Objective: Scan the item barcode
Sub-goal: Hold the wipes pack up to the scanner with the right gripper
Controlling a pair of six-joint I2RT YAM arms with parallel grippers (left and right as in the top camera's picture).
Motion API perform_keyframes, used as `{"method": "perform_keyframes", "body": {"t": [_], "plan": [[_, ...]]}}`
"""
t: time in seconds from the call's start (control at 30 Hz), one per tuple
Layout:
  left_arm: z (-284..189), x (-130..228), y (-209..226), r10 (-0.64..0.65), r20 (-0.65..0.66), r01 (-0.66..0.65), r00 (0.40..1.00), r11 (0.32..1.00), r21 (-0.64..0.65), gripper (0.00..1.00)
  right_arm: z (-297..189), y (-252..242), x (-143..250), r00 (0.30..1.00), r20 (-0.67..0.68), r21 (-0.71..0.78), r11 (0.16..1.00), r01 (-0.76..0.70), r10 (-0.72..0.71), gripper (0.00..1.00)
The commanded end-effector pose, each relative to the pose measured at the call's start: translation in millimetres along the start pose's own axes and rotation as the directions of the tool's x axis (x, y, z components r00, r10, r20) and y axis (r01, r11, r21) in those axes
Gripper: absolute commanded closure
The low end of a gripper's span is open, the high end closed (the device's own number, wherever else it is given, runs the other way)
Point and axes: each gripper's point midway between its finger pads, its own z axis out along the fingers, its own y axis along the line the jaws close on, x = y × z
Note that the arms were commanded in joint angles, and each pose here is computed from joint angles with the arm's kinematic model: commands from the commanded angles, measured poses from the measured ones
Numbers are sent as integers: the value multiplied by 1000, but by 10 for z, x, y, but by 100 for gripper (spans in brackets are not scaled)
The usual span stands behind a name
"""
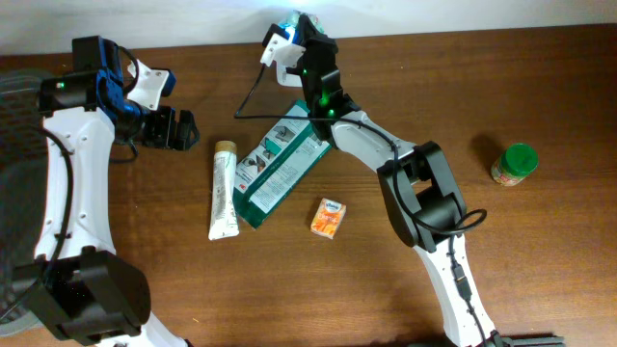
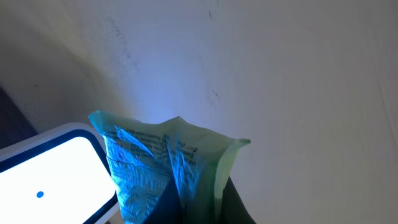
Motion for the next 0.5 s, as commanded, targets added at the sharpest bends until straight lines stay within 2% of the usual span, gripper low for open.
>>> {"method": "perform_keyframes", "body": {"t": [0.0, 0.2, 0.23, 0.27, 0.37, 0.4, 0.47], "plan": [[-112, -46, -28, 17, 34, -17, 999, 1000, 3, 1, 22, -137, -28, 1000, 18, 29, 1000, -10, 10, 96], [-112, -46, -28, 17, 34, -17, 999, 1000, 3, 1, 5, -314, -46, 999, 12, 55, 998, -43, 43, 96], [-112, -46, -28, 17, 34, -17, 999, 1000, 3, 1, -22, -463, -85, 997, 10, 80, 994, -79, 79, 96], [-112, -46, -28, 17, 34, -17, 999, 1000, 3, 1, -97, -784, -160, 978, 9, 129, 969, -210, 210, 96], [-112, -46, -28, 17, 34, -17, 999, 1000, 3, 1, -331, -1057, -354, 963, -47, 44, 964, -262, 264, 96], [-112, -46, -28, 17, 34, -17, 999, 1000, 3, 1, -486, -1192, -407, 930, -84, 6, 933, -359, 359, 96], [-112, -46, -28, 17, 34, -17, 999, 1000, 3, 1, -873, -1442, -513, 818, -161, -72, 820, -568, 553, 96]]}}
